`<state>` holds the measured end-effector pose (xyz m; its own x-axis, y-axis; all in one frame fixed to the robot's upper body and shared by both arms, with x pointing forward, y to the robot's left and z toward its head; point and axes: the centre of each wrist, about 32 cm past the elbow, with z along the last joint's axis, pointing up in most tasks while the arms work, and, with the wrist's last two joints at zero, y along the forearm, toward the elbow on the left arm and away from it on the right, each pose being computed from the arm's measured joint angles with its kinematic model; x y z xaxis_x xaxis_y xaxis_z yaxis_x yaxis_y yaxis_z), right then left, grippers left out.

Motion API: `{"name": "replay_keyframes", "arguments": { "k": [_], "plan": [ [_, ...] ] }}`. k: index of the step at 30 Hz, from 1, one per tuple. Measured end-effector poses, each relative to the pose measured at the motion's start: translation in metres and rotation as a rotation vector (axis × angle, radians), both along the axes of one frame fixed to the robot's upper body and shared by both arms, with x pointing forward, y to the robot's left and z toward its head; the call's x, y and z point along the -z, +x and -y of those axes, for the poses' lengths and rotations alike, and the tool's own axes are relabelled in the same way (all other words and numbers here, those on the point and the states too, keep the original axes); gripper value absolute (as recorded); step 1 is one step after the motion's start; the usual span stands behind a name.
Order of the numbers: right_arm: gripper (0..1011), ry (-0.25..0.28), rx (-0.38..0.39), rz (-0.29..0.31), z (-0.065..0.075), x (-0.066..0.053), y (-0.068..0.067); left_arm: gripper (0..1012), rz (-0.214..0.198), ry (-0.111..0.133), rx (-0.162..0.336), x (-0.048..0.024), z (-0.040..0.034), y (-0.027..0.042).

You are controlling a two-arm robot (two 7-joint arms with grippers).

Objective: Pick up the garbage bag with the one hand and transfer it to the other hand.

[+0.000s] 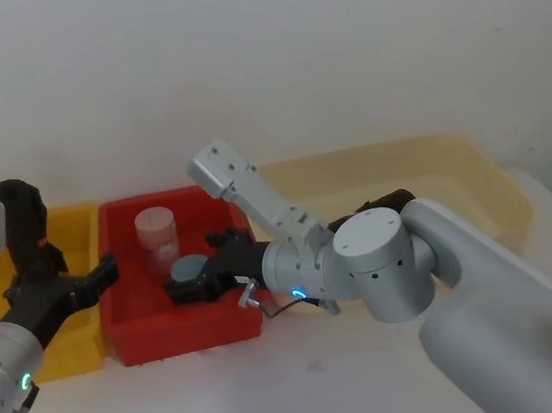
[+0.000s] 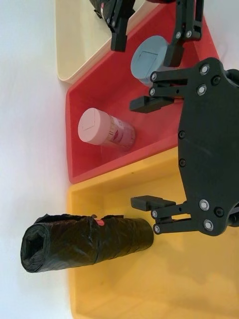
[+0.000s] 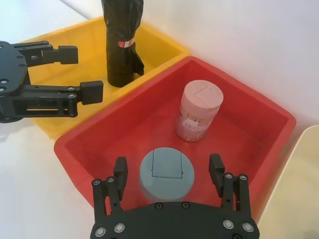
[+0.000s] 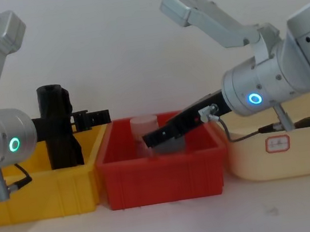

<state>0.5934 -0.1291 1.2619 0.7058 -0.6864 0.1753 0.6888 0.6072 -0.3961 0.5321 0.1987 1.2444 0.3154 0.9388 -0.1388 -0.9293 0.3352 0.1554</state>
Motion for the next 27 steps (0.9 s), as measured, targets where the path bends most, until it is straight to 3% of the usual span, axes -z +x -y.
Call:
{"name": "replay_keyframes", "arguments": {
  "k": [23, 27],
  "plan": [
    [1001, -0.034, 0.008, -0.028, -0.0016, 0.0051, 0.008, 1001, 0.0, 0.0, 0.0, 0.0, 0.0, 0.0],
    [932, -0.038, 0.006, -0.032, -0.0014, 0.0052, 0.01, 1001, 0.0, 0.0, 0.0, 0.0, 0.0, 0.0]
  ]
}}
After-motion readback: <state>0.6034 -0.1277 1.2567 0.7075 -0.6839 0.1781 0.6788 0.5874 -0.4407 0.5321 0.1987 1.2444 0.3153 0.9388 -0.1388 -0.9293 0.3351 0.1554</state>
